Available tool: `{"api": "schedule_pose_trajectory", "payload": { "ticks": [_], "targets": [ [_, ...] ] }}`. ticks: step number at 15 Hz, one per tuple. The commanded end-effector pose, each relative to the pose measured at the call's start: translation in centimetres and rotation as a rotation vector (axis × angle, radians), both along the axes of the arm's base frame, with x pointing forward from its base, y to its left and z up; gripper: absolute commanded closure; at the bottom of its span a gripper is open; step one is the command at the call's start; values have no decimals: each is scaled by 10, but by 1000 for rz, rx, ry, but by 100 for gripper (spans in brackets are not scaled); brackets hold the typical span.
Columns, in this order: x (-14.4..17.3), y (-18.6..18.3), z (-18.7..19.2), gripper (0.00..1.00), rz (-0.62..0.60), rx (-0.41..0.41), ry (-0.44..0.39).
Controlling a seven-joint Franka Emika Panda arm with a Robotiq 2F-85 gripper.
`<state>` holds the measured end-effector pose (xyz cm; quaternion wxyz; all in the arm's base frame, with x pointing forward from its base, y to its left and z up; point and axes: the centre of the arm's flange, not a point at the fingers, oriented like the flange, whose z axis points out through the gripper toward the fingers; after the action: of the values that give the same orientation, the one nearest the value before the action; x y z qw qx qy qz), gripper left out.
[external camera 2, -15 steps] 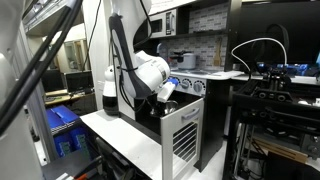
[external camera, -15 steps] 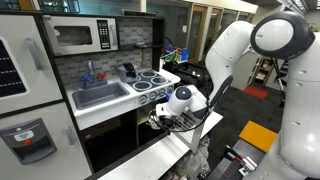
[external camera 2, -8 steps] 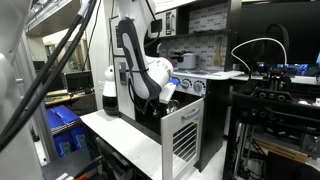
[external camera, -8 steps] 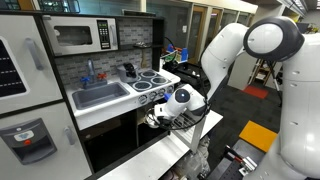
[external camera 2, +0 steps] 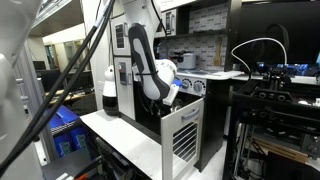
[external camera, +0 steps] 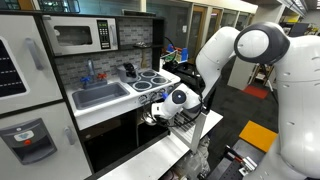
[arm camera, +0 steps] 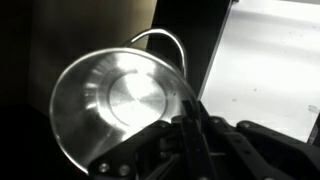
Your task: Move the pot from the stove and put it in the stove cabinet
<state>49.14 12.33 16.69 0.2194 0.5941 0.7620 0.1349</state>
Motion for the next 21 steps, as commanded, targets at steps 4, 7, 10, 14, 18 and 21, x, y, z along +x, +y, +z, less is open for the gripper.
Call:
{"api": "schedule_pose_trajectory", "payload": {
  "ticks": [4,7,10,14,18,21],
  "targets": [
    [18,-3,-7,99,-31,12,-71],
    [21,-2,-6,99,-40,19,-86],
    [21,-2,-5,99,-45,25,-95],
    [22,-2,-5,99,-57,29,-110],
    [27,-4,-7,99,-90,28,-127],
    [28,-6,-13,99,-100,16,-133]
  ]
}}
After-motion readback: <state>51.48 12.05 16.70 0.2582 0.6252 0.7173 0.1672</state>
